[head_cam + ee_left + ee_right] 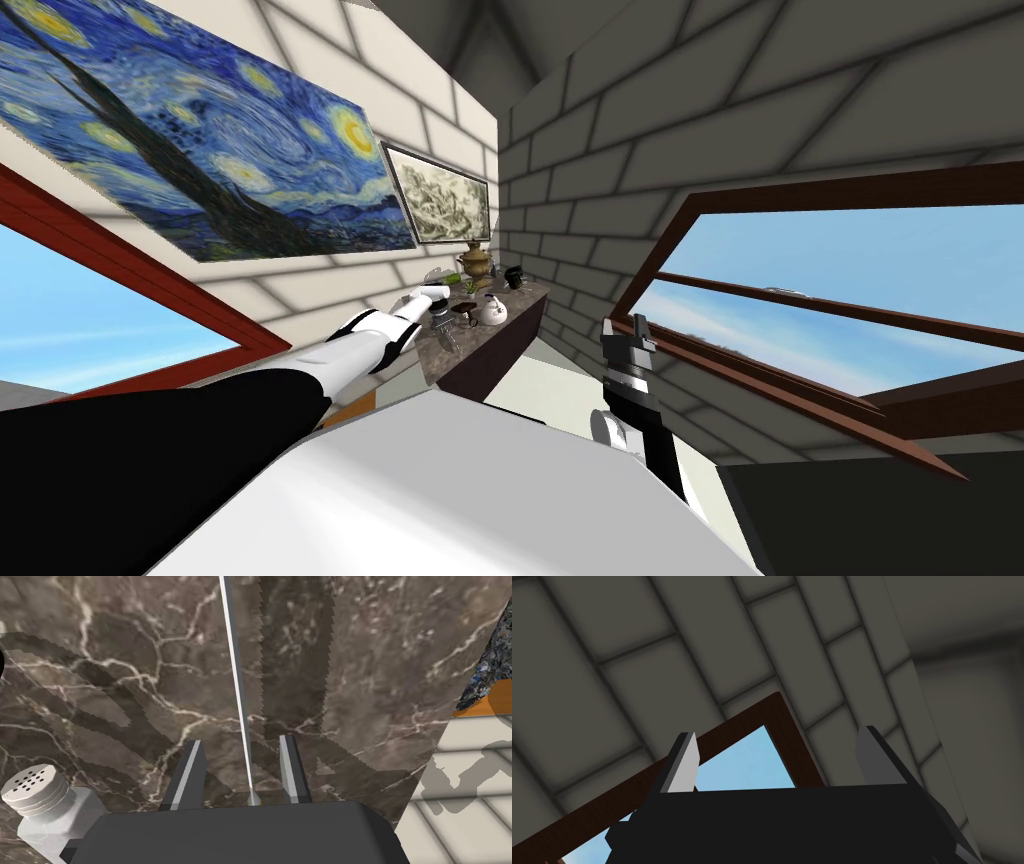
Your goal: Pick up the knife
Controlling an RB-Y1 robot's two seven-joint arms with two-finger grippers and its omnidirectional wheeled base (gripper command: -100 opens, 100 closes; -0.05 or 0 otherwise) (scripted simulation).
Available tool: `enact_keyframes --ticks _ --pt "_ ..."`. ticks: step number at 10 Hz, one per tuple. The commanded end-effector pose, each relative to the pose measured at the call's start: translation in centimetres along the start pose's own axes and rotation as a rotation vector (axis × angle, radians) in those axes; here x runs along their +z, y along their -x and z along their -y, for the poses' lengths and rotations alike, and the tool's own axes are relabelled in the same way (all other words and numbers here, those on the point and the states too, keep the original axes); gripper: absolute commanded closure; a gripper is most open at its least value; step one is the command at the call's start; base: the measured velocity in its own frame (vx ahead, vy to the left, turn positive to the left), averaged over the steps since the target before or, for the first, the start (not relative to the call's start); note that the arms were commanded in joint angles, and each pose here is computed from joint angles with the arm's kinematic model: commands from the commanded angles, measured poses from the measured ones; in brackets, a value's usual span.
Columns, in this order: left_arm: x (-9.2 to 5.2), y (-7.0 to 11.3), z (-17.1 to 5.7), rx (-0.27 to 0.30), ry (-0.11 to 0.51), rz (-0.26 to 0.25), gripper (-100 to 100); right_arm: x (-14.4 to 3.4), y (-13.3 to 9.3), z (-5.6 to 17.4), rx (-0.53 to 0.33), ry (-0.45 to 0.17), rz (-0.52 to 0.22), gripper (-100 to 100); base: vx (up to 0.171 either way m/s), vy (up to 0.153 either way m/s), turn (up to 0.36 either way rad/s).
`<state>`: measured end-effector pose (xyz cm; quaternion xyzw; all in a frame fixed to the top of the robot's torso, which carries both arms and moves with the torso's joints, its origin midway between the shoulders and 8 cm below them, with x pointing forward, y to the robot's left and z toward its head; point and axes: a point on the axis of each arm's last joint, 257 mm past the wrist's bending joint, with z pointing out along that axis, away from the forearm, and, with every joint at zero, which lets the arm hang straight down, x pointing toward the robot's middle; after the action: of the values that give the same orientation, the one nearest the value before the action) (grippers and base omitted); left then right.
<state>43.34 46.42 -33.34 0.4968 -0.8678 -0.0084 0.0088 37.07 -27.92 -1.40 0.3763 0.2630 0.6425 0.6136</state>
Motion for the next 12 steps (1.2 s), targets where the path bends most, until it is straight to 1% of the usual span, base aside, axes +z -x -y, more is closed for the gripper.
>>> enact_keyframes --ticks 1,2,3,4,5,6,8,10,11,12 --pt "-0.9 0.8 -1.4 -0.021 0.013 0.000 -100 0.0 0.0 0.0 0.000 0.000 0.000 0 0.069 -0.037 -0.035" --pt "-0.6 1.0 -3.0 -0.043 0.040 -0.011 -100 0.0 0.0 0.0 0.000 0.000 0.000 0 0.083 -0.042 -0.033" --pt "-0.6 1.0 -3.0 -0.043 0.040 -0.011 -100 0.0 0.0 0.0 0.000 0.000 0.000 0 0.059 -0.031 -0.009" --pt "-0.5 1.1 -3.8 -0.053 0.051 -0.016 -100 0.0 0.0 0.0 0.000 0.000 0.000 0 0.040 -0.023 -0.015" --pt "-0.4 1.6 -6.1 -0.089 0.085 -0.027 -100 0.0 0.0 0.0 0.000 0.000 0.000 0 0.071 -0.032 -0.065" --pt "-0.4 1.7 -6.7 -0.099 0.094 -0.030 -100 0.0 0.0 0.0 0.000 0.000 0.000 0 0.089 -0.049 -0.028" --pt "-0.6 2.2 -9.9 -0.151 0.140 -0.046 -100 0.0 0.0 0.0 0.000 0.000 0.000 0 0.100 -0.044 -0.035" --pt "-0.6 2.2 -9.9 -0.151 0.140 -0.046 -100 0.0 0.0 0.0 0.000 0.000 0.000 0 0.046 -0.028 -0.006" --pt "-0.9 2.8 -12.2 -0.192 0.168 -0.048 -100 0.0 0.0 0.0 0.000 0.000 0.000 0 0.047 -0.032 -0.042" --pt "-0.7 2.6 -11.3 -0.172 0.154 -0.046 -100 0.0 0.0 0.0 0.000 0.000 0.000 0 0.029 -0.017 -0.001"
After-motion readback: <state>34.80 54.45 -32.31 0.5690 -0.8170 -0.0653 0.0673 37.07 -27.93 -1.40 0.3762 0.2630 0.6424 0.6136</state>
